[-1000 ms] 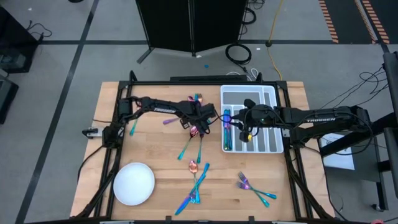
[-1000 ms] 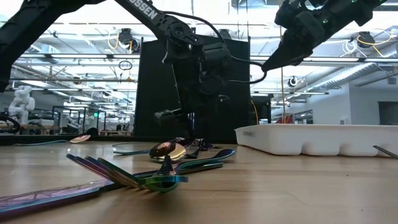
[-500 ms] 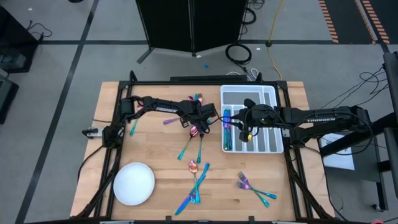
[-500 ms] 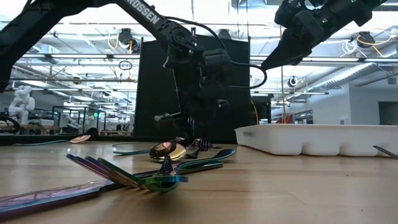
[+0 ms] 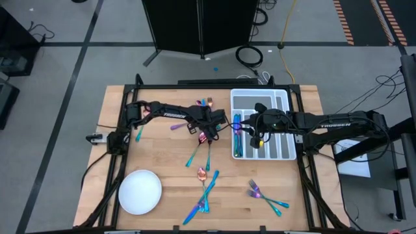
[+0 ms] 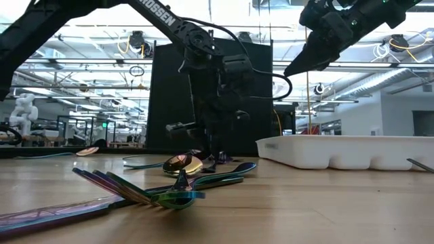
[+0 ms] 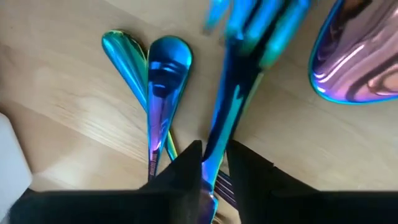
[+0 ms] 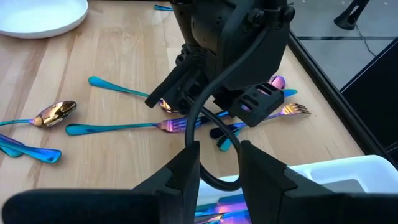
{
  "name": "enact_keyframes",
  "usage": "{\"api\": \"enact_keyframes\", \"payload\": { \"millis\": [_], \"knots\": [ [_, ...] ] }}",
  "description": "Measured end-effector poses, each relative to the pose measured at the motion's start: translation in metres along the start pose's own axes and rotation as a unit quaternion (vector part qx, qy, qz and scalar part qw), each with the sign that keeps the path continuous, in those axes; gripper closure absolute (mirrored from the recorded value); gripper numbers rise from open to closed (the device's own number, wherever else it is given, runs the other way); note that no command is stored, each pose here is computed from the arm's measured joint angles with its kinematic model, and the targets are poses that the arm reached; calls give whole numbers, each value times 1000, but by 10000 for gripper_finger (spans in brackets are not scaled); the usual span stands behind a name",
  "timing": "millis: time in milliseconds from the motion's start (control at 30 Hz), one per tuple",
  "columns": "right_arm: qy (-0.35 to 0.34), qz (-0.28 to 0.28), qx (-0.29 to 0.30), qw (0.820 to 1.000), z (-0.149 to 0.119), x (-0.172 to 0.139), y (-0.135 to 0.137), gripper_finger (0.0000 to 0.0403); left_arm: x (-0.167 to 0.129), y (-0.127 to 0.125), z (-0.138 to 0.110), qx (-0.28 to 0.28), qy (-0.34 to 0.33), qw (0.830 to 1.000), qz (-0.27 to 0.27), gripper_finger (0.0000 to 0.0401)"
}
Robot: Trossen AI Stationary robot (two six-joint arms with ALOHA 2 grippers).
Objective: Sort silverware
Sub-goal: Put the blue knife into the utensil organizer
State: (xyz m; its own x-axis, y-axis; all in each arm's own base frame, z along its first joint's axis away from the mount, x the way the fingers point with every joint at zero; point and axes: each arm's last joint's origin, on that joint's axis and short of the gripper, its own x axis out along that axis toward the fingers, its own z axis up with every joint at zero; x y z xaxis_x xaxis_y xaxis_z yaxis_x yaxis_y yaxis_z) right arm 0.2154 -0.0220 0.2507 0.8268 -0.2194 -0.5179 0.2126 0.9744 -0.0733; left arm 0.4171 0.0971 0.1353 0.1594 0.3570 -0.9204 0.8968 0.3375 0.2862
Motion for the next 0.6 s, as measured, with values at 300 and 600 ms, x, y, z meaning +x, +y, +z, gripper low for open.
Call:
{"api": "enact_keyframes", "payload": {
  "millis": [300, 600],
  "knots": [
    [0, 0, 0, 1000, 0, 0, 0, 307, -1, 2, 0, -13, 2, 1000, 5, 389],
    [0, -1, 0, 1000, 0, 0, 0, 307, -10, 4, -3, -31, 15, 999, 20, 399]
  ]
}}
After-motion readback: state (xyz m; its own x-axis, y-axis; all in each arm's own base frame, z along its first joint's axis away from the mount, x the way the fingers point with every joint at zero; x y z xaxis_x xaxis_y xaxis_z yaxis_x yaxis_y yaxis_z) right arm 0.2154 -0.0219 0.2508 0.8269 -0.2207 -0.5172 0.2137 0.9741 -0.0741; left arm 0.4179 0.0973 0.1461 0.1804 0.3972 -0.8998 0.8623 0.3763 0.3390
